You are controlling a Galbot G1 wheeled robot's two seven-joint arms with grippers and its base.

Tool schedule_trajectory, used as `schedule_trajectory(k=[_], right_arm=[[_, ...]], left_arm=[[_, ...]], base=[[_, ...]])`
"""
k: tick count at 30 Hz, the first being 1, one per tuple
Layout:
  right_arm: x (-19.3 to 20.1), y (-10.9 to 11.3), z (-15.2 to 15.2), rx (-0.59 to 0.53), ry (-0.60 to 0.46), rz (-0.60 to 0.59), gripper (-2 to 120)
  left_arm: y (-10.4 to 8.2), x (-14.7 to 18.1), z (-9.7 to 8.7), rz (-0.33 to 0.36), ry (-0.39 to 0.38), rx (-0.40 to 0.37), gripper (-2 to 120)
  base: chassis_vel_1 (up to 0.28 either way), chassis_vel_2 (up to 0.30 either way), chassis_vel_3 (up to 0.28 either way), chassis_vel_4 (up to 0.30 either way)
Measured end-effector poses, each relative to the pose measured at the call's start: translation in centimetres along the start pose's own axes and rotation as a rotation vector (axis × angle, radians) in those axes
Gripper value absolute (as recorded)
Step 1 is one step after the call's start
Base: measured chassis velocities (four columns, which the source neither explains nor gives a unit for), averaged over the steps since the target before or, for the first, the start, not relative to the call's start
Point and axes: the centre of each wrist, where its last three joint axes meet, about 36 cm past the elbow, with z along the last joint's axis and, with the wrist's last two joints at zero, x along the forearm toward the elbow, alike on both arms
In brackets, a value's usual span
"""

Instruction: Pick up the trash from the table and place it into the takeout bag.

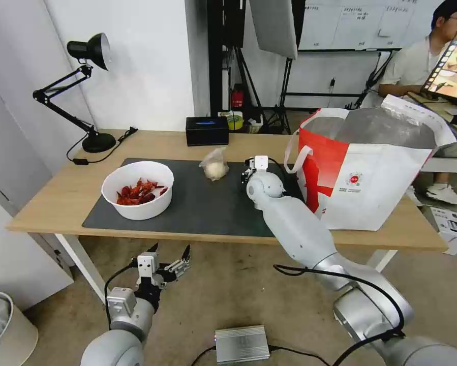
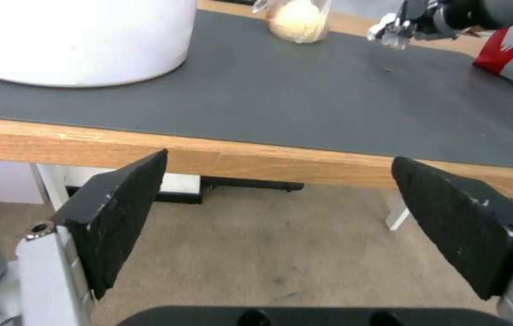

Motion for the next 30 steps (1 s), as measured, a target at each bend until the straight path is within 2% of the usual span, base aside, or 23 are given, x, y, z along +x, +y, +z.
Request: schedule_trajectory(k=[7, 16, 30], right_arm=[[1.9, -0.2, -0.2, 0.019, -0.051, -0.013, 0], [6.4, -1.2, 1.0, 0.048, -0.128, -0.038, 0], [16.4, -2.8, 1.4, 0.060, -0.300, -0.109, 0]], left_arm=[[0.1, 0.2, -0.1, -0.003, -0.006, 0.000, 100], [0.0, 0.4, -0.3, -0.001, -0.011, -0.001, 100], [-0.4, 0.9, -0.3, 0.003, -0.010, -0.001, 100]], base=[[0.000, 0.000, 0.000, 0.000], [0.000, 0.000, 0.000, 0.000], [0.000, 0.000, 0.000, 0.000]])
